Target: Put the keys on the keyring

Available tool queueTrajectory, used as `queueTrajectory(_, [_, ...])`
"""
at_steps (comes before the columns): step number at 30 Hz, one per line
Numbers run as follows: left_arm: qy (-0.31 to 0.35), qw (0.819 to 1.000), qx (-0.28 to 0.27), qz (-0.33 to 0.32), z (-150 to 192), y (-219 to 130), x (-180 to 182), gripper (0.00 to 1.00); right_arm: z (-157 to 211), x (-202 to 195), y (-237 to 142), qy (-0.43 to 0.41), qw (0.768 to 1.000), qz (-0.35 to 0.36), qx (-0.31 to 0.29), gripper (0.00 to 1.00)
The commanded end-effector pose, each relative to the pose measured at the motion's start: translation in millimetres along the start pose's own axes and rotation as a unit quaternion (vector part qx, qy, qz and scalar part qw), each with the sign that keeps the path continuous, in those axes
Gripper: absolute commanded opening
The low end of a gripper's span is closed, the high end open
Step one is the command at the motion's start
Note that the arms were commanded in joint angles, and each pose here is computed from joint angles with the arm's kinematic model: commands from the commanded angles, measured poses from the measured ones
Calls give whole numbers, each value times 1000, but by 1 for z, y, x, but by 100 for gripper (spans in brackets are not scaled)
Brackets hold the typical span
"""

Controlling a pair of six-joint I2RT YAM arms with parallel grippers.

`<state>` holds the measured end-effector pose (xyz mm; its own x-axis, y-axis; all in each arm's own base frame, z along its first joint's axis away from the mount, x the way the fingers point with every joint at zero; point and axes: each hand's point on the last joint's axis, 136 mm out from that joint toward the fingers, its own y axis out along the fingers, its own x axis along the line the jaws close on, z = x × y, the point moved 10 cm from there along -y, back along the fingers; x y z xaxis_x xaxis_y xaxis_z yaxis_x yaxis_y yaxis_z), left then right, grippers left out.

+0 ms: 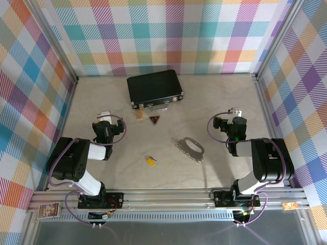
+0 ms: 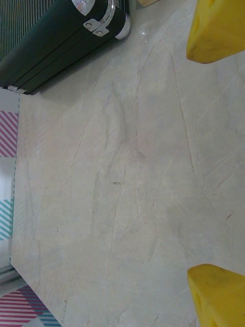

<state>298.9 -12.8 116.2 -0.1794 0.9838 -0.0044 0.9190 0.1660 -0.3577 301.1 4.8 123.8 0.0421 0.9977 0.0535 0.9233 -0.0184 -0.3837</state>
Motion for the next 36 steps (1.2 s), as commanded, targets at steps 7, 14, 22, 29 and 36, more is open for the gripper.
queueTrajectory(7, [-5, 1000, 11, 10, -37, -21, 2, 100, -38, 6, -28, 9, 1000, -24, 14, 99])
queueTrajectory(14, [-150, 986, 67, 34, -65, -62, 1, 100, -67, 4, -59, 160, 982, 23, 102, 99])
queueTrajectory(22, [-184, 950, 180, 174, -81, -101, -25, 100, -74, 50, -85, 122, 970, -62, 202, 99])
queueTrajectory(29, [-117, 903, 272, 310, -66, -131, -82, 99, -49, 83, -117, 90, 952, -129, 264, 99])
queueTrajectory(36, [-66, 851, 299, 427, -56, -144, -134, 92, -22, 91, -134, 106, 913, -213, 332, 100])
